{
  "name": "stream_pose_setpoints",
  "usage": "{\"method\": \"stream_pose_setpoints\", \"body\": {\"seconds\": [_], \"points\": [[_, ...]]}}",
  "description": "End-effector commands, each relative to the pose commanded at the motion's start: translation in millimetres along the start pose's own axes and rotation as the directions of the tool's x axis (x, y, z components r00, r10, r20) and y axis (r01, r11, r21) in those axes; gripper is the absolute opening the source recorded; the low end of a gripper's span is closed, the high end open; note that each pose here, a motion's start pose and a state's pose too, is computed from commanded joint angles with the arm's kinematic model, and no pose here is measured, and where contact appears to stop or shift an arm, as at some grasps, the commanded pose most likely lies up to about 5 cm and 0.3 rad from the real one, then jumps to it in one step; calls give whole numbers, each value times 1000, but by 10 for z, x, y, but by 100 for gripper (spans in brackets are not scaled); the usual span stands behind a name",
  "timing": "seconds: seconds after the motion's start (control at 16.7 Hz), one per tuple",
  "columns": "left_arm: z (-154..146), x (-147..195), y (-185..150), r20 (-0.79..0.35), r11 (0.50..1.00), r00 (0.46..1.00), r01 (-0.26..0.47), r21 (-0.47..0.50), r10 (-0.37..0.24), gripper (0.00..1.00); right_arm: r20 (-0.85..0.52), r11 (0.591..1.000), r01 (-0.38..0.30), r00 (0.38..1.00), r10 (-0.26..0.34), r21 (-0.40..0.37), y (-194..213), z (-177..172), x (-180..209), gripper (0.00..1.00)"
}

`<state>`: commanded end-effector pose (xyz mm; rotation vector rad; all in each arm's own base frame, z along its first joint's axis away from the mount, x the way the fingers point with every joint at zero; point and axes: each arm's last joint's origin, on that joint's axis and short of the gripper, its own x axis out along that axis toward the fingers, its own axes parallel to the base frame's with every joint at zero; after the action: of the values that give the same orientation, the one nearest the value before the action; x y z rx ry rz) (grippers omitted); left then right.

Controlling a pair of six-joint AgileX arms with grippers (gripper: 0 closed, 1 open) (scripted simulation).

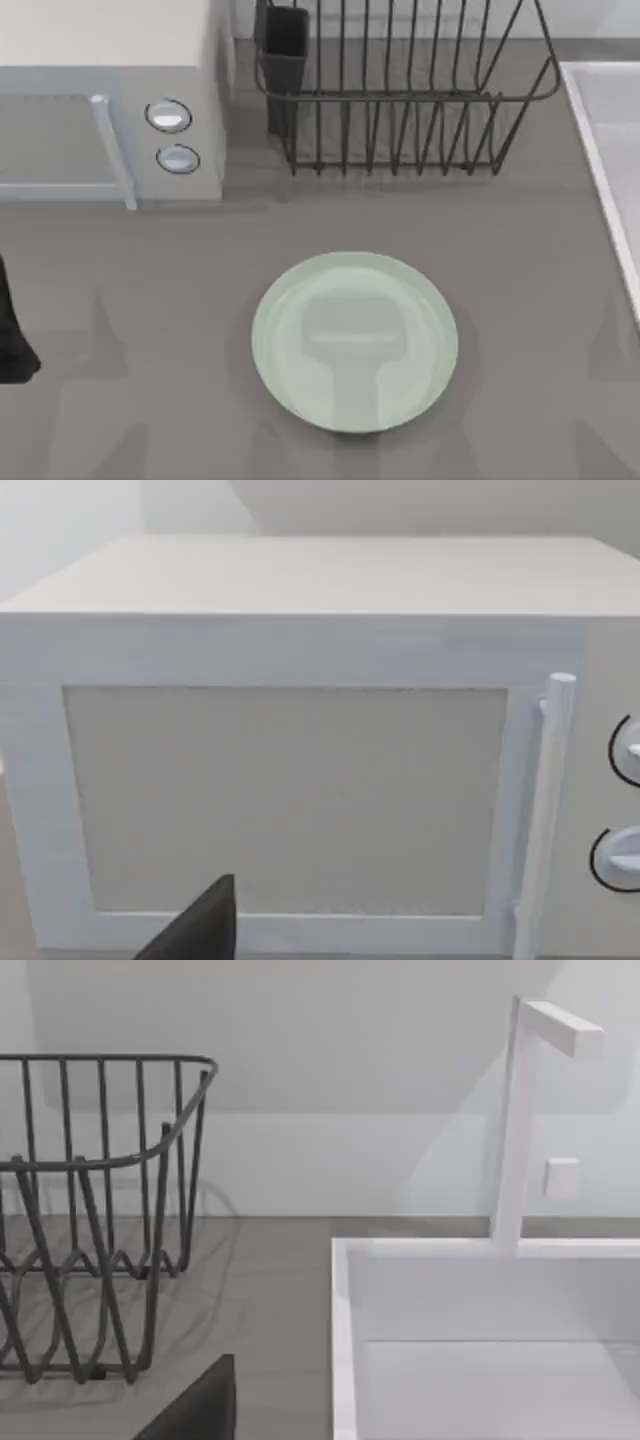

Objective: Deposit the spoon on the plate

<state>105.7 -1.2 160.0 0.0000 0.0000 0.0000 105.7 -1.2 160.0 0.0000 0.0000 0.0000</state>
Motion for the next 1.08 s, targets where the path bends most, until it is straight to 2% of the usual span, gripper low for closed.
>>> {"method": "stream_pose_setpoints", "body": {"seconds": [0.18, 0.3, 0.48, 0.6, 0.72, 0.84, 0.96, 1.08], "points": [[0, 0, 0, 0, 1000, 1000, 0, 0, 0, 100, -13, 1000, 7, 1000, -7, -12, -6, 11, 2, 100], [0, 0, 0, 0, 1000, 1000, 0, 0, 0, 100, -72, 997, 30, 997, -35, -65, -34, 60, 11, 100], [0, 0, 0, 0, 1000, 1000, 0, 0, 0, 100, -243, 975, 43, 965, -97, -218, -104, 169, 63, 100], [0, 0, 0, 0, 1000, 1000, 0, 0, 0, 100, -397, 938, -7, 907, -140, -347, -171, 240, 132, 100], [0, 0, 0, 0, 1000, 1000, 0, 0, 0, 100, -562, 882, -128, 809, -172, -454, -257, 294, 228, 100], [0, 0, 0, 0, 1000, 1000, 0, 0, 0, 100, -717, 812, -308, 672, -183, -496, -360, 324, 342, 100], [0, 0, 0, 0, 1000, 1000, 0, 0, 0, 100, -840, 734, -502, 515, -172, -458, -478, 335, 462, 100], [0, 0, 0, 0, 1000, 1000, 0, 0, 0, 100, -923, 656, -664, 358, -141, -358, -604, 335, 577, 100]]}}
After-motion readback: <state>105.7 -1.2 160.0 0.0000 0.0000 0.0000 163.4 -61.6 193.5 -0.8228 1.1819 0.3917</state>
